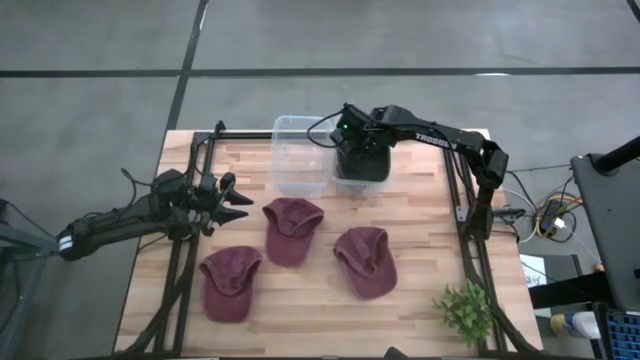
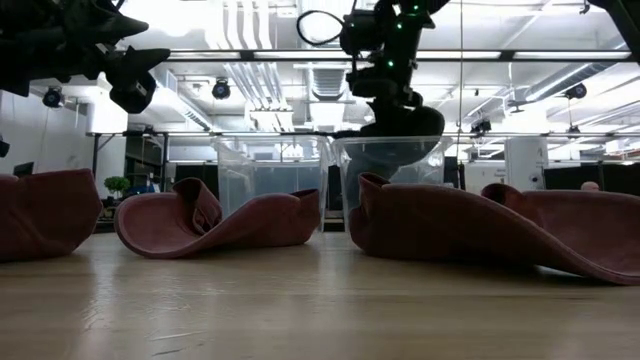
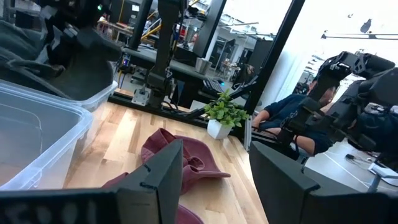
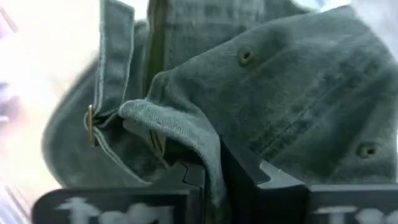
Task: Pick & Place hat
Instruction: Put the green cap into the right transparent bin
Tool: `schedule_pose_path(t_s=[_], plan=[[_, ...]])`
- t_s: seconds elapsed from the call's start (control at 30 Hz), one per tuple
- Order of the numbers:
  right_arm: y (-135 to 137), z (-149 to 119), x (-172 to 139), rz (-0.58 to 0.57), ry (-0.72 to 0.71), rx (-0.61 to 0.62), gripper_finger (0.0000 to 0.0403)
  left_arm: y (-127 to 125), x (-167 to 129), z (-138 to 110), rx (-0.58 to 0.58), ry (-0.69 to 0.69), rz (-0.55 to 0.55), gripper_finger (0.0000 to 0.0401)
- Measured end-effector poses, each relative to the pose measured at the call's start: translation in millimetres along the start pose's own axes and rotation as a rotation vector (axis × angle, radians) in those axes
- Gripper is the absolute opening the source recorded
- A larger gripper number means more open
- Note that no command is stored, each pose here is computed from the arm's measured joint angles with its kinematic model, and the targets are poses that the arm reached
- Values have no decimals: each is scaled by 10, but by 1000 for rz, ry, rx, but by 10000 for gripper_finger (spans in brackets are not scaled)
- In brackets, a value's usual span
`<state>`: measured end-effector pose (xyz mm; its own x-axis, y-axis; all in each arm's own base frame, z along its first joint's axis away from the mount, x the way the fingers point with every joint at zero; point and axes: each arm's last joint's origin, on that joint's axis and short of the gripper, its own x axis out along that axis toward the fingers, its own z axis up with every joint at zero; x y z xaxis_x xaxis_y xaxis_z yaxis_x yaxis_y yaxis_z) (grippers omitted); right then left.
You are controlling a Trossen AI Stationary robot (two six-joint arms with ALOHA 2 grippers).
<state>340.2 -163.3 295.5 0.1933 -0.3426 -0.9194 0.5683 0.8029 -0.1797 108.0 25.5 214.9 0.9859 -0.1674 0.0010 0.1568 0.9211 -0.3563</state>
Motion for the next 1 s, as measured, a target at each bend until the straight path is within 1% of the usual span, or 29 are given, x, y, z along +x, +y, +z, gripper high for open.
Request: schedule_pose_path(t_s=[0.27,0.43,0.6,0.73,1.0], plan=[[-25,-71,119,-6,48,-1,89,0,0,0,-1,0,0,178],[-24,-122,183,-16,82,-22,105,3,0,1,-1,-4,10,178],[-46,-211,280,-26,142,-26,105,11,-1,4,2,-15,38,178],[-39,-278,340,-30,185,-37,98,11,0,4,11,-15,40,178],[-65,-288,346,-25,200,-48,88,16,0,6,13,-20,54,178]])
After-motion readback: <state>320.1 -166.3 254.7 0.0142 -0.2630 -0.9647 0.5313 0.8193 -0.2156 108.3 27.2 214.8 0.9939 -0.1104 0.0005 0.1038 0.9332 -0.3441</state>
